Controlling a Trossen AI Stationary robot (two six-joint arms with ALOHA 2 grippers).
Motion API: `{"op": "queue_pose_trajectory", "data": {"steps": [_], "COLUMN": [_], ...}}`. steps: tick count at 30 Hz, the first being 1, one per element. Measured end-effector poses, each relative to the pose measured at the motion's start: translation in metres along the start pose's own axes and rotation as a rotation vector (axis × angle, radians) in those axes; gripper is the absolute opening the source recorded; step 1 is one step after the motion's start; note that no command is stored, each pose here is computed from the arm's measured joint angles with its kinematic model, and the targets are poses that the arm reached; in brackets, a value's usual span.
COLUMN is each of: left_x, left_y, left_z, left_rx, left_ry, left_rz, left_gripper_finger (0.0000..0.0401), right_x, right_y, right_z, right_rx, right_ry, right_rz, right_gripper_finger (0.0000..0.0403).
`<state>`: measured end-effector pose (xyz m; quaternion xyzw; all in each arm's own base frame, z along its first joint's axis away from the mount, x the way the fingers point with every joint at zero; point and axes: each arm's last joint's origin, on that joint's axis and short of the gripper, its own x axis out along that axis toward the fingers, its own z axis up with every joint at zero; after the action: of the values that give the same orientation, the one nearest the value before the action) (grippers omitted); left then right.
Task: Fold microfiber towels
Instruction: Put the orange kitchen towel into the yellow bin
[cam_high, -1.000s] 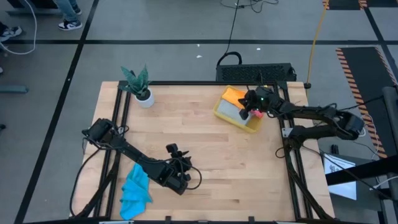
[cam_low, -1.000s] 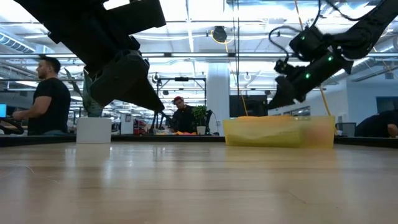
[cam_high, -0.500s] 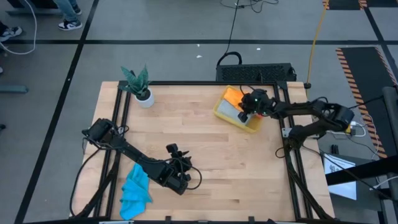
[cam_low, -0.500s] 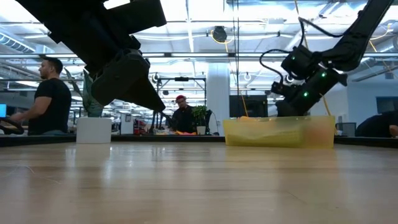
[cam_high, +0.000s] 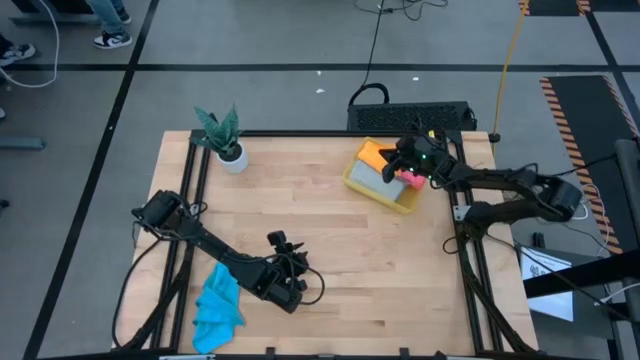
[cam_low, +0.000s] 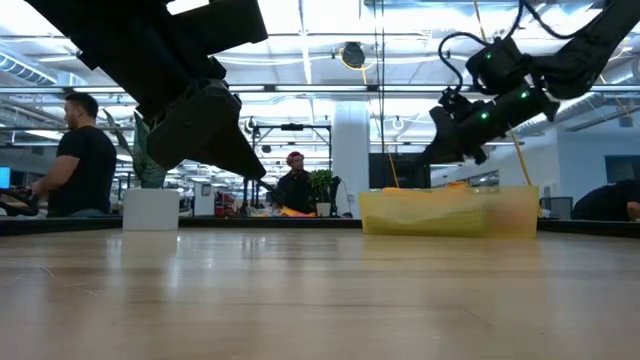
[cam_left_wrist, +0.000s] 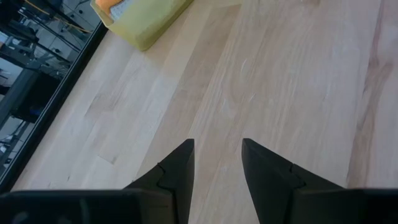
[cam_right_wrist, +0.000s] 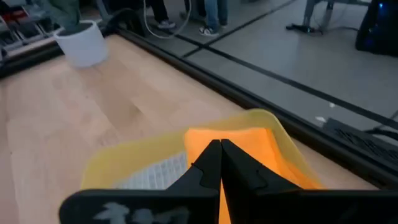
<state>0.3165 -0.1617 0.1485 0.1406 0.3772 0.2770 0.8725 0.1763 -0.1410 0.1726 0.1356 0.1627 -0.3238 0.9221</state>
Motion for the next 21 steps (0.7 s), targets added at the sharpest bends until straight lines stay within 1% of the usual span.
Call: {"op": "queue_pose_trajectory", "data": {"steps": [4, 9, 16, 21], "left_x": [0.0, 0.0, 0.0, 0.0], "left_y": [0.0, 0.0, 0.0, 0.0], "left_z": [0.0, 0.0, 0.0, 0.0], "left_rx": [-0.001, -0.001, -0.001, -0.002], "left_ry": [-0.001, -0.001, -0.001, -0.001], "left_rz": [0.0, -0.001, -0.001, -0.001], "left_gripper_finger": [0.0136, 0.0136, 0.0136, 0.0136], "right_x": [0.017, 0.039, 0.052, 0.055], "right_y": [-0.001, -0.002, -0.005, -0.006], "right_z": [-0.006, -0.021, -0.043, -0.047], "right_rx": [0.0, 0.026, 0.021, -0.022], "right_ry": [-0.033, -0.035, 0.07, 0.173], "right_rz": [0.008, 0.097, 0.09, 0.076], "right_gripper_finger": [0.0, 0.0, 0.0, 0.0]}}
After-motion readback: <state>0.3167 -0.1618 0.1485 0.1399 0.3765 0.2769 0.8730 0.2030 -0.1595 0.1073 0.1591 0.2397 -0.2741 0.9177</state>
